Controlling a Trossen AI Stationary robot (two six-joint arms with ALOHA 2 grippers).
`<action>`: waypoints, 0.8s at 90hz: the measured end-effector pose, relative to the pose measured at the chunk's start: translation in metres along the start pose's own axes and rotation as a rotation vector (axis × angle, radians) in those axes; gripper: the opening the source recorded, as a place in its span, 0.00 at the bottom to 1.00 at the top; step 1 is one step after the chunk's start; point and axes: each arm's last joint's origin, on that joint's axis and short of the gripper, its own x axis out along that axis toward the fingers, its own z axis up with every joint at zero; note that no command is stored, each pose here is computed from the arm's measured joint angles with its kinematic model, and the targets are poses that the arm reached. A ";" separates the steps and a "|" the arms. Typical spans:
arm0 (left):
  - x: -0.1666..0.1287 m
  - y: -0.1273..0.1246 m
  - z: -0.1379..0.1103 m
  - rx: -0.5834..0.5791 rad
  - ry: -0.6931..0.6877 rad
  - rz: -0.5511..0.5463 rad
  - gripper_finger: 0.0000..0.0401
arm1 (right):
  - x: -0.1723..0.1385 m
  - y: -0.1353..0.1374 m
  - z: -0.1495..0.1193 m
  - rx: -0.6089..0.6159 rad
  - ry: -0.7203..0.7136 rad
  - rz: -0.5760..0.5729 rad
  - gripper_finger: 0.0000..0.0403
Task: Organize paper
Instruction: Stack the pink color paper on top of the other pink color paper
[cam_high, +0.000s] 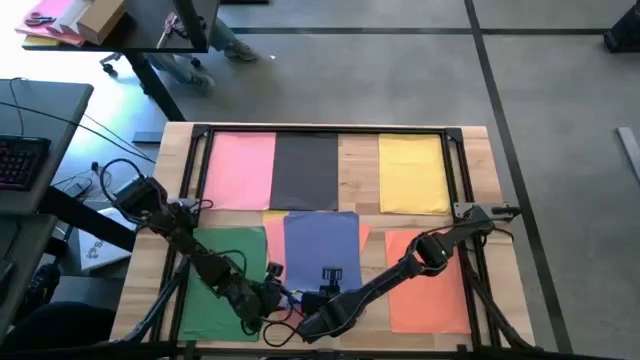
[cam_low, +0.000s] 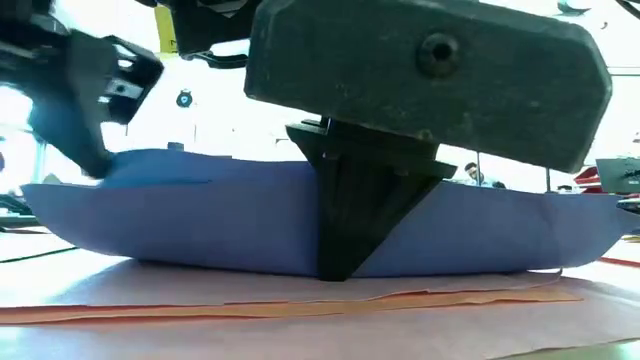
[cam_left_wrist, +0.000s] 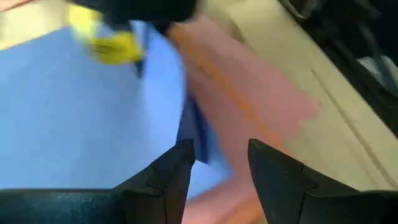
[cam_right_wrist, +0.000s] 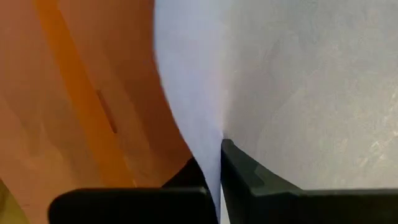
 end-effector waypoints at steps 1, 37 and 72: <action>0.000 -0.002 -0.001 0.008 0.001 -0.001 0.36 | 0.000 0.000 0.000 0.000 0.000 0.000 0.00; 0.014 -0.036 -0.022 0.179 -0.037 0.127 0.36 | 0.000 0.000 0.000 -0.001 -0.003 -0.007 0.00; 0.019 -0.037 -0.024 0.244 -0.029 0.129 0.36 | 0.000 0.000 0.000 -0.002 -0.004 -0.009 0.00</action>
